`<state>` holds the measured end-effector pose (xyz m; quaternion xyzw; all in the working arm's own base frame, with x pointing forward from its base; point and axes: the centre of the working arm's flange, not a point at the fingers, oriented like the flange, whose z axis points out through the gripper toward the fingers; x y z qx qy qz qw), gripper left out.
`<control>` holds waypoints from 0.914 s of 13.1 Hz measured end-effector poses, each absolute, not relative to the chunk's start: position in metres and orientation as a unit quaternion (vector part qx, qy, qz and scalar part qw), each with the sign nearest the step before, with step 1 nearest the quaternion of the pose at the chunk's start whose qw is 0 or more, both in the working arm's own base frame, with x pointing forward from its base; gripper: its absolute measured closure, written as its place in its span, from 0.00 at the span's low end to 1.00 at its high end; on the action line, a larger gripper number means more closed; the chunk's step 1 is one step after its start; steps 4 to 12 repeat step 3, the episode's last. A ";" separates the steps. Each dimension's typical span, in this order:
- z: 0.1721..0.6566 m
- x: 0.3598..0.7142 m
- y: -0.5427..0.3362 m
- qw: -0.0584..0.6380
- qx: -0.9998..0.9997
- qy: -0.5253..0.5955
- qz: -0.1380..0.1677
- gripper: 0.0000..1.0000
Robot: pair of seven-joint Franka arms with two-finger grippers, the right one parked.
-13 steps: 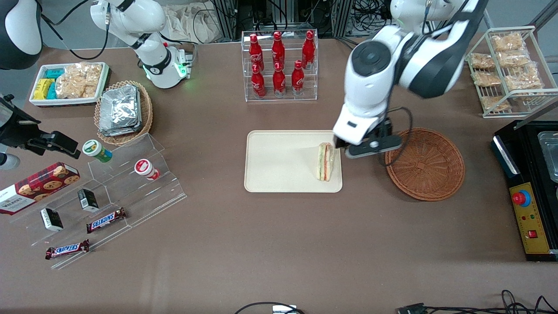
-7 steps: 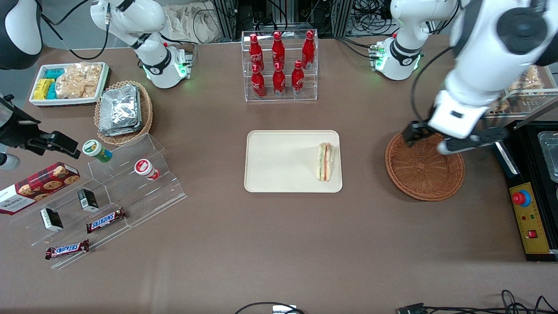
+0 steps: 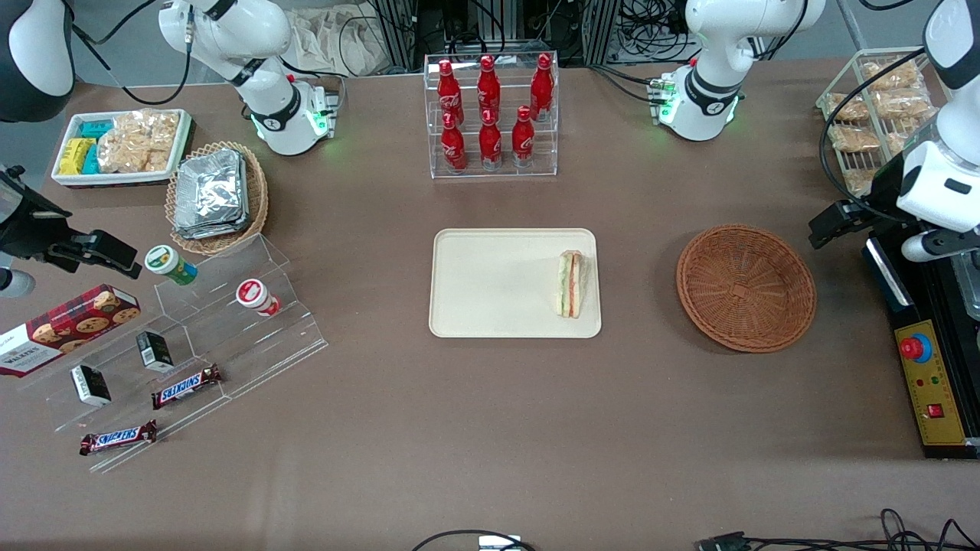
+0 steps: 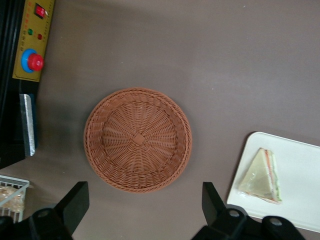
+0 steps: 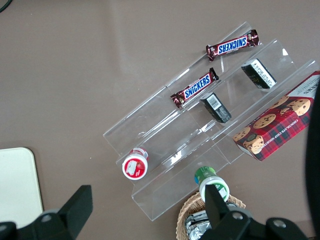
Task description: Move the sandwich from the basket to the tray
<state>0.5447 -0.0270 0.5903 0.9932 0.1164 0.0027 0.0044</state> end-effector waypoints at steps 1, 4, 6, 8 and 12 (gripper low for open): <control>0.590 0.545 -0.024 0.015 0.992 0.122 0.001 0.00; 0.591 0.545 -0.018 0.023 0.991 0.129 0.001 0.00; 0.591 0.545 -0.018 0.023 0.991 0.129 0.001 0.00; 0.591 0.545 -0.018 0.023 0.991 0.129 0.001 0.00; 0.591 0.545 -0.018 0.023 0.991 0.129 0.001 0.00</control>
